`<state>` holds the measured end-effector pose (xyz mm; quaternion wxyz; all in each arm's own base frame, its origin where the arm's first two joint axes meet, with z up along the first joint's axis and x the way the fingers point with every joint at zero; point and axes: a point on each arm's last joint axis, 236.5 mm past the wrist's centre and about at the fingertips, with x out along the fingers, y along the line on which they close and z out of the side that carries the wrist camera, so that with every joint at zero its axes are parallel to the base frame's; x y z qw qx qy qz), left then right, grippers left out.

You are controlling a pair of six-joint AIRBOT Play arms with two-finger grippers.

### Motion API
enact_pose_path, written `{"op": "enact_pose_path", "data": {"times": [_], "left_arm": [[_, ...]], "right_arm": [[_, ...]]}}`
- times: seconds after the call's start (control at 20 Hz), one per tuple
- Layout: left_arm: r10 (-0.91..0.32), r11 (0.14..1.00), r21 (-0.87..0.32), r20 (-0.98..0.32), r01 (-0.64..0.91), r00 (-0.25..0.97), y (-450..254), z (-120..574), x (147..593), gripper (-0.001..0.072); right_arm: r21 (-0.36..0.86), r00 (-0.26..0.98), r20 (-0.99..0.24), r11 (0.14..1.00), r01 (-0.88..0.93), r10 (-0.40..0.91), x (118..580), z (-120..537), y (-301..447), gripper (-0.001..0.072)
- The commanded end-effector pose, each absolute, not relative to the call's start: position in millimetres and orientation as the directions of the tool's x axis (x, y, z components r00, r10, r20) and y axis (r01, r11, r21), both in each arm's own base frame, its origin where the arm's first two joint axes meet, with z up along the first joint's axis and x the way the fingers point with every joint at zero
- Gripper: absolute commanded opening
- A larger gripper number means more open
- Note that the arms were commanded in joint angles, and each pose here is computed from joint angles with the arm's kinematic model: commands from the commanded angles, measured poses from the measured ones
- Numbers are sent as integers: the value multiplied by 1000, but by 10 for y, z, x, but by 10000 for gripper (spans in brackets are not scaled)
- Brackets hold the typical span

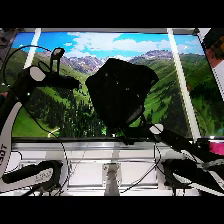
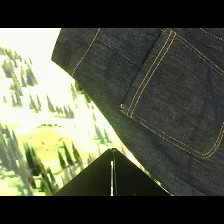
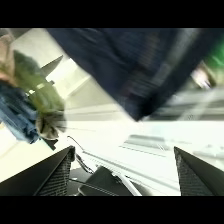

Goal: Fold the clothes and pants, and hang the long-sleeved shirts on hangers.

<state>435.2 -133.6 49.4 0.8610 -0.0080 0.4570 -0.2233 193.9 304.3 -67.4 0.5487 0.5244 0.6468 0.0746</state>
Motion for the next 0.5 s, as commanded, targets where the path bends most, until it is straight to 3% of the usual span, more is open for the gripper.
{"op": "enact_pose_path", "data": {"times": [0.0,0.1,0.35,0.4,0.45], "left_arm": [[-394,899,-217,-781,381,485,-1334,505,4357,12],[-394,899,-217,-781,381,485,-1334,505,4357,12],[-394,899,-217,-781,381,485,-1334,504,4356,12],[-394,899,-217,-781,381,485,-1334,504,4356,12],[-394,899,-217,-781,381,484,-1334,504,4355,12]], "right_arm": [[600,147,-658,395,696,739,1871,-842,3136,676],[605,161,-667,402,687,728,1992,-877,3201,614],[549,140,-720,435,714,679,2067,-1191,3198,612],[546,147,-727,436,715,670,2085,-1226,3180,557],[550,163,-732,433,714,662,2123,-1238,3161,450]]}}
